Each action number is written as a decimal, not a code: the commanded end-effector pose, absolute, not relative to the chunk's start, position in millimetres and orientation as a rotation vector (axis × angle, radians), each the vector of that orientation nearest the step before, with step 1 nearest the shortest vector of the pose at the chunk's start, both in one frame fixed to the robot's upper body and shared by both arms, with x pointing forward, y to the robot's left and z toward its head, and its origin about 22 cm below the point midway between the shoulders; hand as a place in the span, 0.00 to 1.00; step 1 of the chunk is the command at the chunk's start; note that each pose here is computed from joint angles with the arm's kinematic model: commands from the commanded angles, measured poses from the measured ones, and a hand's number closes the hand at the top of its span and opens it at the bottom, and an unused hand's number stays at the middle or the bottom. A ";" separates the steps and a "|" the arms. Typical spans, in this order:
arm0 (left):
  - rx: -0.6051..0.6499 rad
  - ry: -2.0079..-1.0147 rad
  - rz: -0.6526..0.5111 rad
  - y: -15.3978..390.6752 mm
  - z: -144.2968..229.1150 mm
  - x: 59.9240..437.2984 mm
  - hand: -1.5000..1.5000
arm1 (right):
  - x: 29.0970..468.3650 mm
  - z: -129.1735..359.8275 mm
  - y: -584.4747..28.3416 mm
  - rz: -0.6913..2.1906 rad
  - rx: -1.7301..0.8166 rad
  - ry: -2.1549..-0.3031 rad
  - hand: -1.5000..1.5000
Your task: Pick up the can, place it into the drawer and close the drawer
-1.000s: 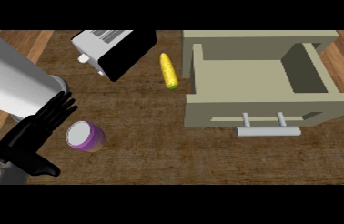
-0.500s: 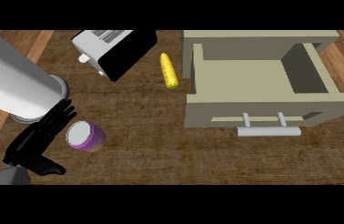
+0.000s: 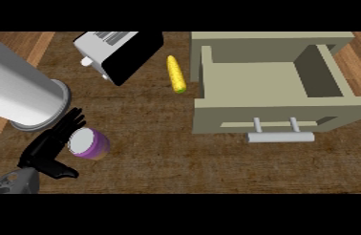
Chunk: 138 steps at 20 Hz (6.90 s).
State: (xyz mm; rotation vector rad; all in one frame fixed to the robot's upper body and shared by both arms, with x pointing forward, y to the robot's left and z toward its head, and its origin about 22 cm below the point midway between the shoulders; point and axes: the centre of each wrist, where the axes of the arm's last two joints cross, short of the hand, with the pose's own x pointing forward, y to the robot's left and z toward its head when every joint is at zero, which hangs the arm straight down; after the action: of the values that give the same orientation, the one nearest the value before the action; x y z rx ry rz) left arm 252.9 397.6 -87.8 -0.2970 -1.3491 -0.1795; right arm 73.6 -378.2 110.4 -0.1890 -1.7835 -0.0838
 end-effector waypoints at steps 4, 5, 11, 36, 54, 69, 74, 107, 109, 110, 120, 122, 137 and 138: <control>-0.378 -1.349 -0.166 397.7 -105.9 246.5 0.00 | 73.5 98.6 -375.4 -0.097 -0.183 -1.775 0.00; -0.377 -1.321 -0.163 382.1 -113.2 252.5 0.00 | 60.2 108.7 -370.8 -0.092 -0.178 -1.780 0.00; -0.415 -1.309 -0.135 377.8 -113.1 261.7 0.00 | 80.7 106.2 -375.6 -0.127 -0.190 -1.806 0.00; -0.300 -1.528 0.314 283.0 -100.7 309.8 1.00 | 53.7 116.4 -371.9 -0.129 -0.177 -1.768 0.00; -0.234 -1.690 0.190 170.2 64.7 339.0 1.00 | 57.2 123.5 -366.7 -0.160 -0.206 -1.801 0.00; -0.203 -1.743 0.123 103.0 169.4 378.6 1.00 | 60.6 127.0 -360.6 -0.145 -0.173 -1.788 0.00; -0.211 -1.733 0.116 98.0 184.1 380.2 1.00 | 73.8 122.2 -350.1 -0.140 -0.163 -1.788 0.00; -0.115 -1.685 0.037 -12.4 201.1 418.8 1.00 | 88.5 130.4 -351.6 -0.114 -0.116 -1.814 0.00; -0.101 -1.664 0.037 -7.4 191.6 423.5 1.00 | 83.4 128.2 -362.4 -0.109 -0.123 -1.810 0.00; -0.100 -1.662 0.040 -16.9 209.8 421.4 1.00 | 89.0 117.7 -356.7 -0.135 -0.101 -1.809 0.00; 0.010 -1.652 0.032 -12.1 177.3 422.4 0.00 | 98.0 137.7 -360.2 -0.104 -0.116 -1.831 0.00; 0.029 -1.617 0.038 -15.5 182.5 422.4 0.00 | 87.4 133.1 -342.5 -0.083 -0.109 -1.812 0.00; 0.033 -1.678 0.103 -15.0 179.1 423.4 0.00 | 100.4 137.5 -356.2 -0.012 -0.191 -1.893 0.00; 0.035 -1.669 0.115 -8.6 162.2 422.3 0.00 | 92.2 152.4 -351.0 0.070 -0.258 -1.926 0.00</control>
State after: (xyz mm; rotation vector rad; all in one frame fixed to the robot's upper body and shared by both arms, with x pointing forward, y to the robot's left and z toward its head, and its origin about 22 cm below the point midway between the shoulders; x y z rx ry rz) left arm 420.9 -13.7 171.0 0.0411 -1.6545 0.0974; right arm 94.9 -355.3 136.1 -0.1626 -1.8636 -0.0385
